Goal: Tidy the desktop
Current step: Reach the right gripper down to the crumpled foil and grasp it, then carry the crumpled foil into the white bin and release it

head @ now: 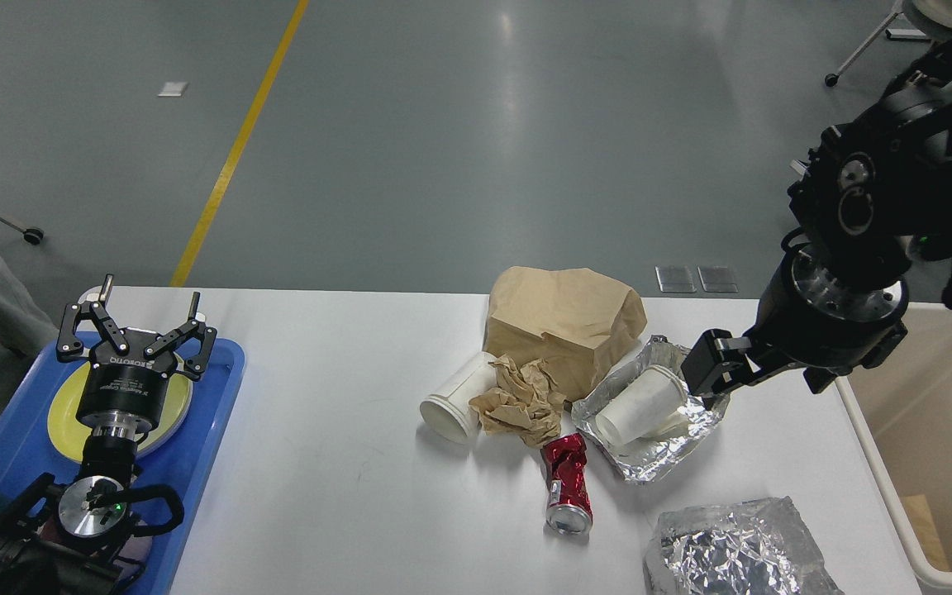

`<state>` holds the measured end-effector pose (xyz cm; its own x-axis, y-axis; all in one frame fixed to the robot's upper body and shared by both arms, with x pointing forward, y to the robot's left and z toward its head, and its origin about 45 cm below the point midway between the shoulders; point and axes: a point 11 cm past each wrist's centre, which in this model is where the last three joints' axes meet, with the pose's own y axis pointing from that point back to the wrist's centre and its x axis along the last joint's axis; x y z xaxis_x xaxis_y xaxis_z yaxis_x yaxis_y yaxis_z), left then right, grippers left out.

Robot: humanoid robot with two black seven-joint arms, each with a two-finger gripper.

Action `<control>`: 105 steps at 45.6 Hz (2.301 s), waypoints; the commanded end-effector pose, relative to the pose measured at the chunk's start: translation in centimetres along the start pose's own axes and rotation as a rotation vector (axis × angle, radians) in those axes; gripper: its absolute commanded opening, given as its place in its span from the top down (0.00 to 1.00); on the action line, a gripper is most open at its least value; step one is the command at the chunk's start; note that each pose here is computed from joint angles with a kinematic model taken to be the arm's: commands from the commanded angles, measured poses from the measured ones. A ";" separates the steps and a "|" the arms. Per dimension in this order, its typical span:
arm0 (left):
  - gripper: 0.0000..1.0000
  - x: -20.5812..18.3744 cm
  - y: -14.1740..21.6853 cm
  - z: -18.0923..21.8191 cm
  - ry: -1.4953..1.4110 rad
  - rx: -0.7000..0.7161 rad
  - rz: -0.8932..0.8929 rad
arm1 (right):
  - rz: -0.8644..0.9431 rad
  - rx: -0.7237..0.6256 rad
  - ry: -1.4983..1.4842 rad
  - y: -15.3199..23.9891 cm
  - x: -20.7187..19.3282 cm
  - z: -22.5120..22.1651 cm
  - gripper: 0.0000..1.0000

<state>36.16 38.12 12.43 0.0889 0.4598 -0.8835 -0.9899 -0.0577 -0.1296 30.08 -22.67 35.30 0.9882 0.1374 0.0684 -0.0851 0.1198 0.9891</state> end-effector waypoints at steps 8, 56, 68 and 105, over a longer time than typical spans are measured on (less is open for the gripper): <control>0.04 0.0 0.0 0.0 0.000 0.000 0.000 | -0.099 0.014 0.005 -3.4 -1.6 -0.7 0.01; 0.04 0.0 0.0 0.0 0.001 -0.001 -0.002 | -0.094 0.167 -0.013 -24.9 -8.5 -6.9 0.16; 0.04 -0.1 0.0 0.0 0.001 -0.001 -0.003 | -0.125 0.164 0.006 -25.0 -9.2 -6.6 1.00; 0.04 -0.1 0.0 0.0 0.001 0.000 -0.003 | -0.087 0.117 -0.094 -19.9 -7.4 -2.6 1.00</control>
<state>36.17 38.13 12.47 0.0911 0.4592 -0.8836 -0.9896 -0.0575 -0.1320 23.04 -22.32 10.83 0.9981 0.0589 -0.0203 0.0211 -0.0127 0.9997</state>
